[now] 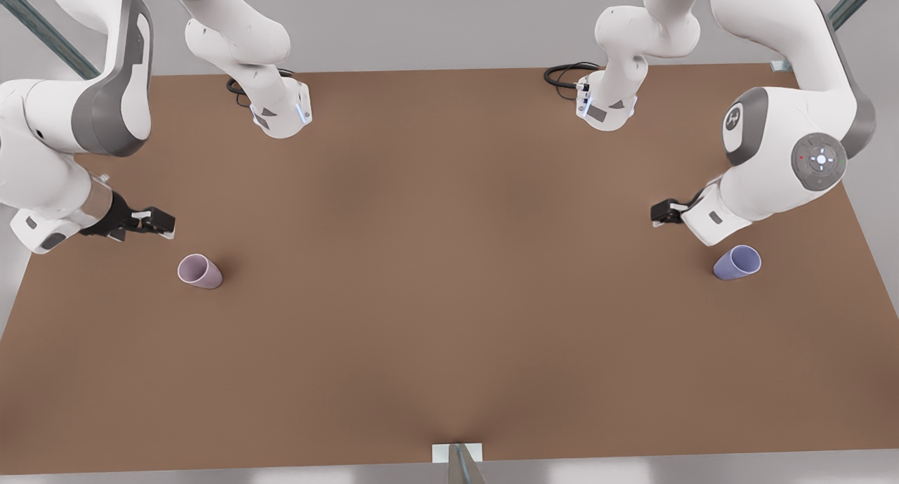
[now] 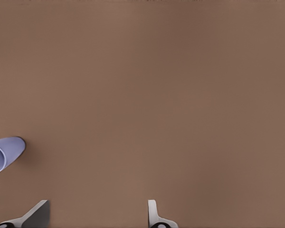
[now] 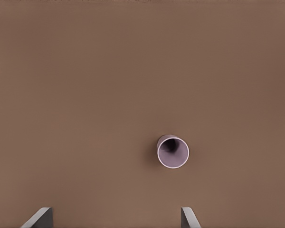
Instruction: Stack the cups, with the pink cup at the bottom and the purple cup at the top
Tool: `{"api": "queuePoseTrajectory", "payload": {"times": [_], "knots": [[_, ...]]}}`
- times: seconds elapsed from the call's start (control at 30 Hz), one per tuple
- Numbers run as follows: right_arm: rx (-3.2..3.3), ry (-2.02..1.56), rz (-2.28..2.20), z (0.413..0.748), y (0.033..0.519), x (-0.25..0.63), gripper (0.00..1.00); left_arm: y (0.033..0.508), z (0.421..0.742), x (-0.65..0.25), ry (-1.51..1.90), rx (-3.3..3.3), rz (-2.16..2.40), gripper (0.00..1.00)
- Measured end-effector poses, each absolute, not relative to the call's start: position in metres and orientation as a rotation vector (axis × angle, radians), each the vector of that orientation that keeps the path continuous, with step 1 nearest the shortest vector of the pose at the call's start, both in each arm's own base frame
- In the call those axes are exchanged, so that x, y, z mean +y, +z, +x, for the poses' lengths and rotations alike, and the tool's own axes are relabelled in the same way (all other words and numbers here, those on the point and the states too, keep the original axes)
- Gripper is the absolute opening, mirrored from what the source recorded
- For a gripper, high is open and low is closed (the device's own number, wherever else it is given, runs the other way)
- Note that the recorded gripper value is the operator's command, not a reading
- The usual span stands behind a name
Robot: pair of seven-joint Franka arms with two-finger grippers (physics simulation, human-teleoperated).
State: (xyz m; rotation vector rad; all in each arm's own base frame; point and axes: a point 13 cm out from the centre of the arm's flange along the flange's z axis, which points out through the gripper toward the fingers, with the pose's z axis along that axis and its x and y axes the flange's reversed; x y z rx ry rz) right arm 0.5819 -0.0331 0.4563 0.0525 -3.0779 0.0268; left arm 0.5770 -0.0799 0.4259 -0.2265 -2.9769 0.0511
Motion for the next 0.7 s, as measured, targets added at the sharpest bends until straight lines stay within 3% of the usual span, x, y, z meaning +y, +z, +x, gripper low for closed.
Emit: {"api": "queuePoseTrajectory", "payload": {"times": [0.13, 0.3, 0.47, 0.7], "knots": [[-3.085, 0.024, 0.066, 0.586, 0.453, -0.035, 1.0, 0.422, 0.584, -0.072, 0.046, -2.989, -0.212, 1.0], [-2.976, -0.004, 0.056, 0.616, 0.371, -0.047, 1.0, 0.425, 0.587, -0.066, 0.043, -3.005, -0.209, 1.0], [-2.95, 0.001, 0.099, 0.629, 0.348, -0.039, 1.0, 0.425, 0.588, -0.066, 0.044, -3.009, -0.218, 1.0], [-2.852, -0.057, -0.035, 0.583, 0.305, -0.089, 1.0, 0.426, 0.589, -0.062, 0.044, -3.013, -0.216, 1.0]]}}
